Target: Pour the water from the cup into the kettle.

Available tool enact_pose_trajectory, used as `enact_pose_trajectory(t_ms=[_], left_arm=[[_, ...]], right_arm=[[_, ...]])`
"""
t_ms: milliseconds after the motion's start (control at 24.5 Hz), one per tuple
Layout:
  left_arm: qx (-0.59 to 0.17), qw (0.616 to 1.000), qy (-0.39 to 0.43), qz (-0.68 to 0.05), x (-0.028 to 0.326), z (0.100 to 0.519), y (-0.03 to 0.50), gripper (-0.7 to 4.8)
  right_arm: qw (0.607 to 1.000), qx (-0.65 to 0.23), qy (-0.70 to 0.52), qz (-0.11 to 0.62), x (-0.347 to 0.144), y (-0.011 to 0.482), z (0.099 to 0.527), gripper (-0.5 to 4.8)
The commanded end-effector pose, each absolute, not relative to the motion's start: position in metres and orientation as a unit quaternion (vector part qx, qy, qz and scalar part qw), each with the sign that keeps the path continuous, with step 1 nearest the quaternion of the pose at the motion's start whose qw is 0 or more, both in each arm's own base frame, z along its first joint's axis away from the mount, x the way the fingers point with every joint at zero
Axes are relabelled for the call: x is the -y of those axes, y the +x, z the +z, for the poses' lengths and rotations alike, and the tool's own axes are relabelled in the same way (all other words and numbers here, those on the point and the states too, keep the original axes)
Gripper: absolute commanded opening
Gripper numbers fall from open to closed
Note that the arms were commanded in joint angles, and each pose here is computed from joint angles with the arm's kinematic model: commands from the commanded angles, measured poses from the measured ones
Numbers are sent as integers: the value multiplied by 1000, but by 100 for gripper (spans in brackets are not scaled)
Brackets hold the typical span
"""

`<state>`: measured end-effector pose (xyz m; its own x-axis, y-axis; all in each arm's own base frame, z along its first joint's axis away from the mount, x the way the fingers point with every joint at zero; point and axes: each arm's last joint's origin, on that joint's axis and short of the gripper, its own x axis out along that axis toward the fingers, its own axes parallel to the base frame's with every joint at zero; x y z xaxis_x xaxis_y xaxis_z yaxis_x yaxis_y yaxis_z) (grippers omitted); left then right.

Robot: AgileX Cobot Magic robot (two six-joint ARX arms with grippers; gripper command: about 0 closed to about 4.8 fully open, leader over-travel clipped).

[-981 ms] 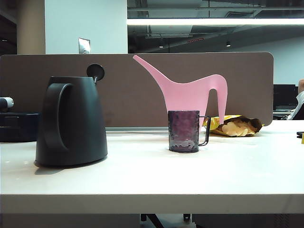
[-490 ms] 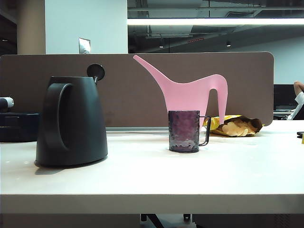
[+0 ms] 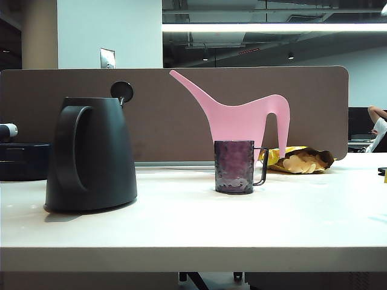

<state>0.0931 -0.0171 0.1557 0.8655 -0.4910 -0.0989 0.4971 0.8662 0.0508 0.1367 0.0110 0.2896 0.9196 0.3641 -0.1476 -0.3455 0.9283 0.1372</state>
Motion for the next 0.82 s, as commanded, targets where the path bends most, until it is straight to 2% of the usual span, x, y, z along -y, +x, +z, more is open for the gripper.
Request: enact_pose_trajectory(t_ms=[41, 123, 204, 368, 572, 817], left_arm=[[-37, 962, 25, -268, 18, 158, 93, -5], [-37, 962, 23, -270, 18, 158, 93, -5], [-37, 962, 23, -270, 18, 158, 93, -5], [-37, 962, 23, -270, 18, 158, 93, -5], [-37, 962, 23, -270, 18, 158, 93, -5], [-38, 962, 23, -270, 18, 158, 93, -5]], right_arm=[[969, -93, 59, 220, -16, 158, 286, 210], [964, -109, 70, 231, -22, 177, 277, 300], [960, -113, 70, 246, -31, 197, 268, 330], [960, -122, 83, 236, -41, 227, 249, 340], [956, -141, 137, 219, -50, 270, 205, 361], [954, -145, 162, 205, -55, 297, 161, 361]])
